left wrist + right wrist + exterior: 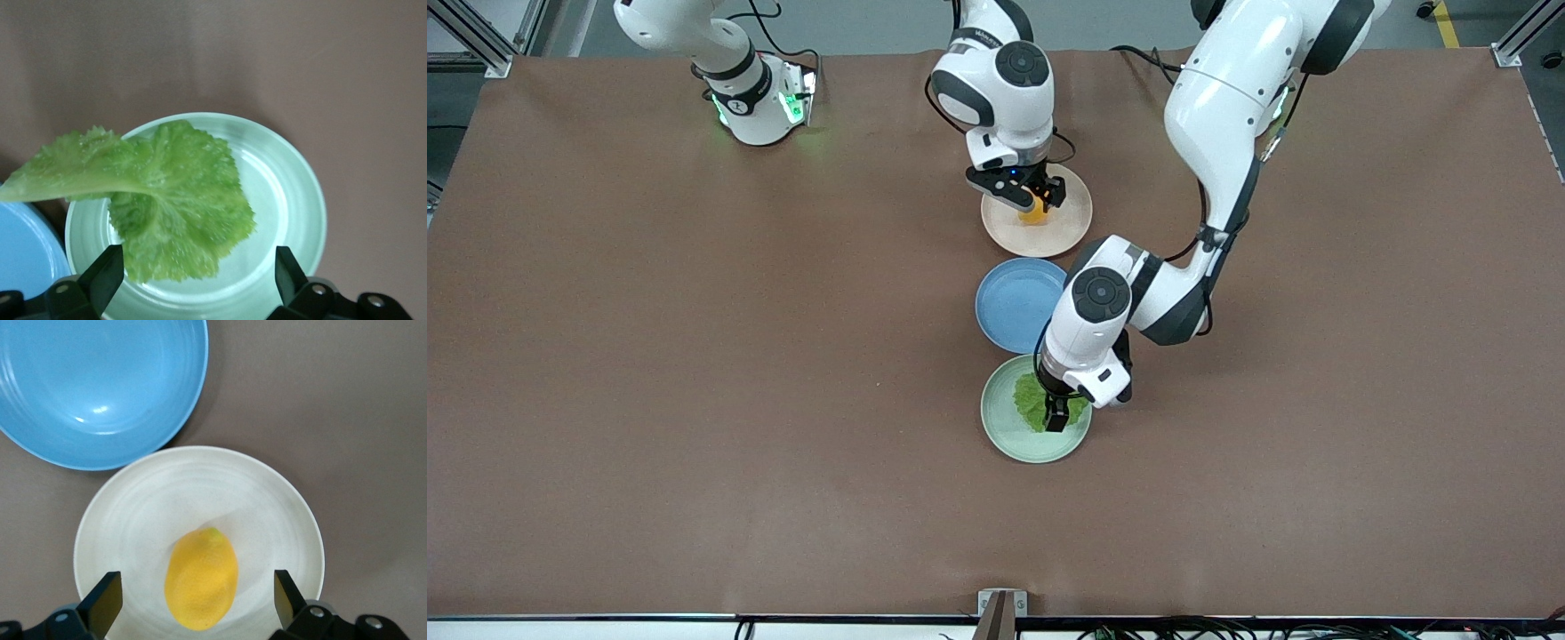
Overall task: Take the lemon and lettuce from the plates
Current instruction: 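Close the right gripper on the lemon while the left gripper grasps the lettuce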
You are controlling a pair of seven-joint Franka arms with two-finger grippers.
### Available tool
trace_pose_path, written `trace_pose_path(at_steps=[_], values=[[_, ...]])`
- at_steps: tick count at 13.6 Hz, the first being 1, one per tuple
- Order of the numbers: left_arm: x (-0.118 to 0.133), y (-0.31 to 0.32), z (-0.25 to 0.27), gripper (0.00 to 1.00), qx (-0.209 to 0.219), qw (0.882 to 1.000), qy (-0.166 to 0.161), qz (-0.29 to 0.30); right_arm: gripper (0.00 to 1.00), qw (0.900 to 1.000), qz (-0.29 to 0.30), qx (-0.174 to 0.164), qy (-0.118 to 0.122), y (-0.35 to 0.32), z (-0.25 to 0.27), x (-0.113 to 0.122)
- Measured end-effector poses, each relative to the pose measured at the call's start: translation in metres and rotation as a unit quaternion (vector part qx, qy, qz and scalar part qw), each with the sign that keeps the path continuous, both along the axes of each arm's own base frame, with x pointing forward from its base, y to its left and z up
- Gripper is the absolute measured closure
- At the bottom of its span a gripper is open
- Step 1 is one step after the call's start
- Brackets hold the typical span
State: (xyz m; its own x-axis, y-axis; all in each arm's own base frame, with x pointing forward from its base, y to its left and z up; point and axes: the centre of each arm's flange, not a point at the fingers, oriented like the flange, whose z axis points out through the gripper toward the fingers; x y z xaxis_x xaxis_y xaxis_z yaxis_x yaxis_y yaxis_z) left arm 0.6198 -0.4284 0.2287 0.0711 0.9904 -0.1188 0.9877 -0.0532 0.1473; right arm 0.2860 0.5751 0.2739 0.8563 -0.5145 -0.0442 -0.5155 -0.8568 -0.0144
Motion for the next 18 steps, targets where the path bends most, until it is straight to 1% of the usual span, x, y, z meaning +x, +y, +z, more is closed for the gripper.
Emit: trace_pose_path(at_steps=[5, 9, 10, 11, 12, 13, 14, 15, 16, 17, 18], values=[[-0.008, -0.005, -0.025, 0.00, 0.009, 1.000, 0.014, -0.005, 0.00, 1.000, -0.010, 0.008, -0.006, 0.009, -0.037, -0.010], [-0.009, -0.004, -0.035, 0.02, 0.012, 1.000, 0.019, -0.006, 0.00, 1.000, -0.002, 0.003, -0.005, 0.016, -0.062, -0.027], [-0.009, -0.004, -0.036, 0.04, 0.013, 1.000, 0.019, -0.006, 0.00, 1.000, -0.004, 0.004, -0.007, 0.018, -0.066, -0.030], [-0.010, -0.005, -0.037, 0.12, 0.013, 1.000, 0.020, -0.006, 0.02, 1.000, -0.005, 0.006, -0.011, 0.019, -0.069, -0.031], [-0.011, -0.005, -0.038, 0.12, 0.014, 1.000, 0.021, -0.007, 0.07, 1.000, -0.003, 0.006, -0.015, 0.019, -0.070, -0.031], [-0.012, -0.006, -0.040, 0.19, 0.015, 1.000, 0.022, -0.007, 0.18, 1.000, -0.004, 0.006, -0.016, 0.020, -0.070, -0.032], [-0.012, -0.006, -0.042, 0.26, 0.015, 1.000, 0.022, -0.008, 0.18, 1.000, -0.005, 0.006, -0.016, 0.020, -0.069, -0.032], [-0.013, -0.007, -0.042, 0.27, 0.015, 1.000, 0.023, -0.008, 0.24, 1.000, -0.006, 0.006, -0.017, 0.020, -0.069, -0.032], [-0.013, -0.007, -0.043, 0.35, 0.015, 1.000, 0.023, -0.009, 0.33, 1.000, -0.008, 0.007, -0.018, 0.020, -0.068, -0.030], [-0.014, -0.009, -0.043, 0.45, 0.014, 1.000, 0.024, -0.010, 0.33, 1.000, -0.011, 0.008, -0.020, 0.020, -0.066, -0.026], [-0.015, -0.010, -0.043, 0.45, 0.014, 1.000, 0.024, -0.011, 0.33, 1.000, -0.016, 0.009, -0.023, 0.019, -0.063, -0.018]])
